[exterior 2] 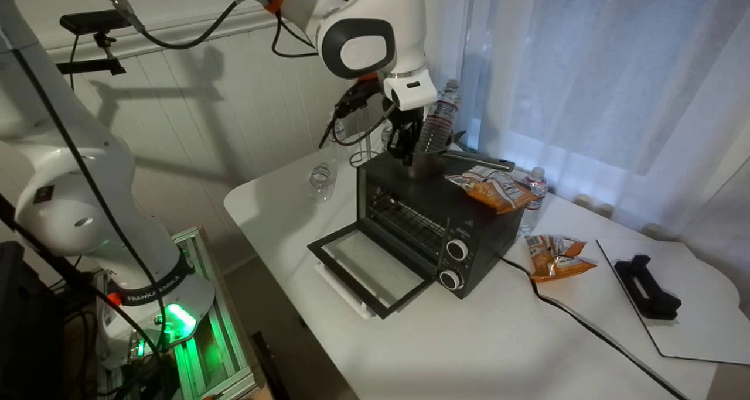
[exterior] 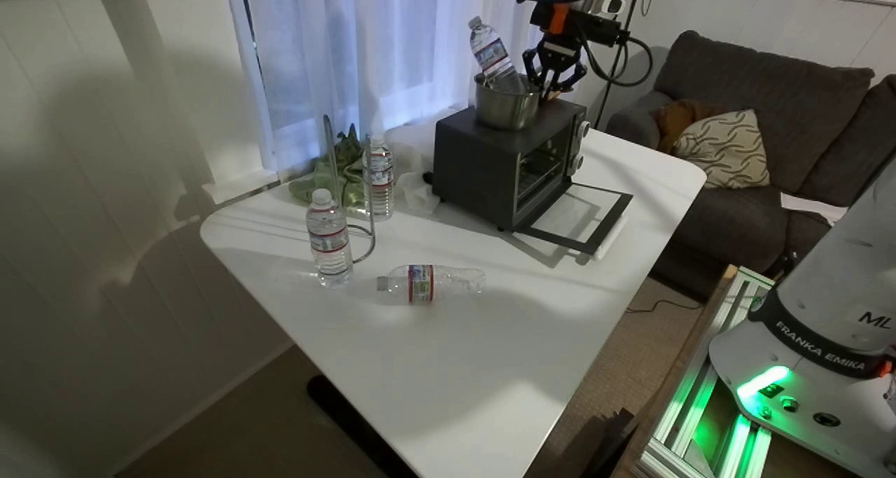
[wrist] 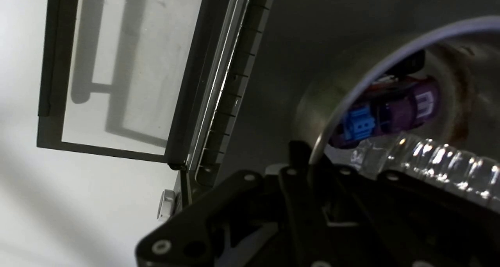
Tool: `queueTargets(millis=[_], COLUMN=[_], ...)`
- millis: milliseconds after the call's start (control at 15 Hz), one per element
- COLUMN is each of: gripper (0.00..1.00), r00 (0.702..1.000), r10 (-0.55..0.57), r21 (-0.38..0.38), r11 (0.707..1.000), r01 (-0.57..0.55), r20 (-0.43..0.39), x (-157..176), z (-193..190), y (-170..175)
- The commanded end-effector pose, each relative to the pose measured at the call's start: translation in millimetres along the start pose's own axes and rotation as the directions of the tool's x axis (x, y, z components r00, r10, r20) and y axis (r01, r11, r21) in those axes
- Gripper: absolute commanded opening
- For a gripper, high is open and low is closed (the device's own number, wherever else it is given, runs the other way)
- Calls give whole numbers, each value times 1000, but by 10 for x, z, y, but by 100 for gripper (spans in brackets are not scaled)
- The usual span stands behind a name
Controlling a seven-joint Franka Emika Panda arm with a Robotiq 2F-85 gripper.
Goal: Move the pot from atop the oven to the table
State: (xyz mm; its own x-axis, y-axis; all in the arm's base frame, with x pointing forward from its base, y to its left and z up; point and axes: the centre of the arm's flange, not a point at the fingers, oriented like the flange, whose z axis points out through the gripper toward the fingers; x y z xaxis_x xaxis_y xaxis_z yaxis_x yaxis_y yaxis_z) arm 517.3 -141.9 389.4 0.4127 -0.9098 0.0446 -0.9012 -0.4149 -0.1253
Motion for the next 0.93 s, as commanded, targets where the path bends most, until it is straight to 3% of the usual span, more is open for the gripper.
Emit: queueTargets(millis=[0, 867], gripper=[2, 2], r00=[1000, 997], r10=[19, 47], r21=[76, 138], r11=[997, 990], r01=[-19, -38], r20=[-10, -62], x=[-59, -146], z=[-386, -930], y=[126, 349])
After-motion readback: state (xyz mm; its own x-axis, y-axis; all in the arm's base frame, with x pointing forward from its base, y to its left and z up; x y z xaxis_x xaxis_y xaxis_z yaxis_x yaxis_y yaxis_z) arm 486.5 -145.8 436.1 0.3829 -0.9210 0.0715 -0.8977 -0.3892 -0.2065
